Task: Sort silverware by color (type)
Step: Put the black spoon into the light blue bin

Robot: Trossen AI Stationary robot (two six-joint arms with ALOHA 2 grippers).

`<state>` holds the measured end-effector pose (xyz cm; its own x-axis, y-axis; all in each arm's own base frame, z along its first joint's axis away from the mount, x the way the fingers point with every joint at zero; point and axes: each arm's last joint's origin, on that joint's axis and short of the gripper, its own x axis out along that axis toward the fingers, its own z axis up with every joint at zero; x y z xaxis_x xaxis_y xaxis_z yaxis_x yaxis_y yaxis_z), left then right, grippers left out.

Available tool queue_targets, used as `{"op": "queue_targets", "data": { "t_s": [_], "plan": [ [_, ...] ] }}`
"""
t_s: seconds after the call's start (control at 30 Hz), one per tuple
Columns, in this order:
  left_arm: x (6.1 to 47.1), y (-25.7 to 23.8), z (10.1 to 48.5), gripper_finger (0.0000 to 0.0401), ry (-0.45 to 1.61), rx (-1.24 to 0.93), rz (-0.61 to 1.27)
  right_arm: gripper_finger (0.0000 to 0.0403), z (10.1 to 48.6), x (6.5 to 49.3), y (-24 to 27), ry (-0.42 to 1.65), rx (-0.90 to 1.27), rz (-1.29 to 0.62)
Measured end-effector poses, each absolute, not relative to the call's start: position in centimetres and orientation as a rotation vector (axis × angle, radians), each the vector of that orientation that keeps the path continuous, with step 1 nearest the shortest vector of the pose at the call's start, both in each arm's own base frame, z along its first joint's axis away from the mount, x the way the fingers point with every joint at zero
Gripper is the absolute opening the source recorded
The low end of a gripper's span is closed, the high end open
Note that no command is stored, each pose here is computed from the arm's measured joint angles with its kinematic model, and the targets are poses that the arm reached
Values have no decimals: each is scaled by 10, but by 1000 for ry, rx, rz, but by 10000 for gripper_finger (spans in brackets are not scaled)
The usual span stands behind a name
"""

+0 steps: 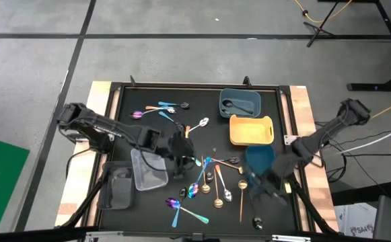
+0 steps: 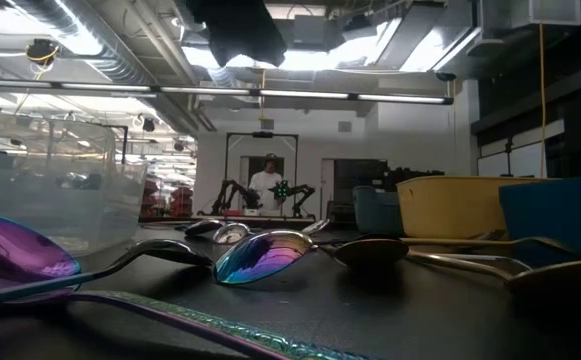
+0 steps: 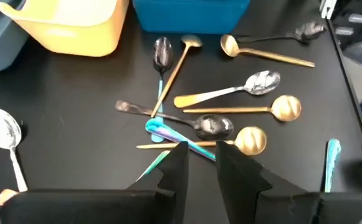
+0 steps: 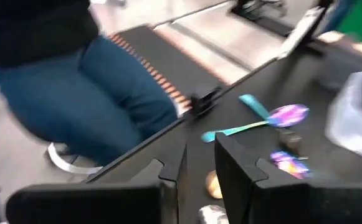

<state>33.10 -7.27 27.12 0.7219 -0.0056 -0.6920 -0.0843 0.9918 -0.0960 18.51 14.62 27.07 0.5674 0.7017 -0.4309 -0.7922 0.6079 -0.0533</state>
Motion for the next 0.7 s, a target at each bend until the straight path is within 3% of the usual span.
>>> {"op": "queue_targets", "data": {
  "t_s": [0.33,0.7],
  "plan": [
    [322,-106,269,75,702,-119,141,72,237,172,194,510,-329,1056],
    [320,-114,271,75,672,-124,156,72,201,180,209,658,-384,1067]
  ]
}}
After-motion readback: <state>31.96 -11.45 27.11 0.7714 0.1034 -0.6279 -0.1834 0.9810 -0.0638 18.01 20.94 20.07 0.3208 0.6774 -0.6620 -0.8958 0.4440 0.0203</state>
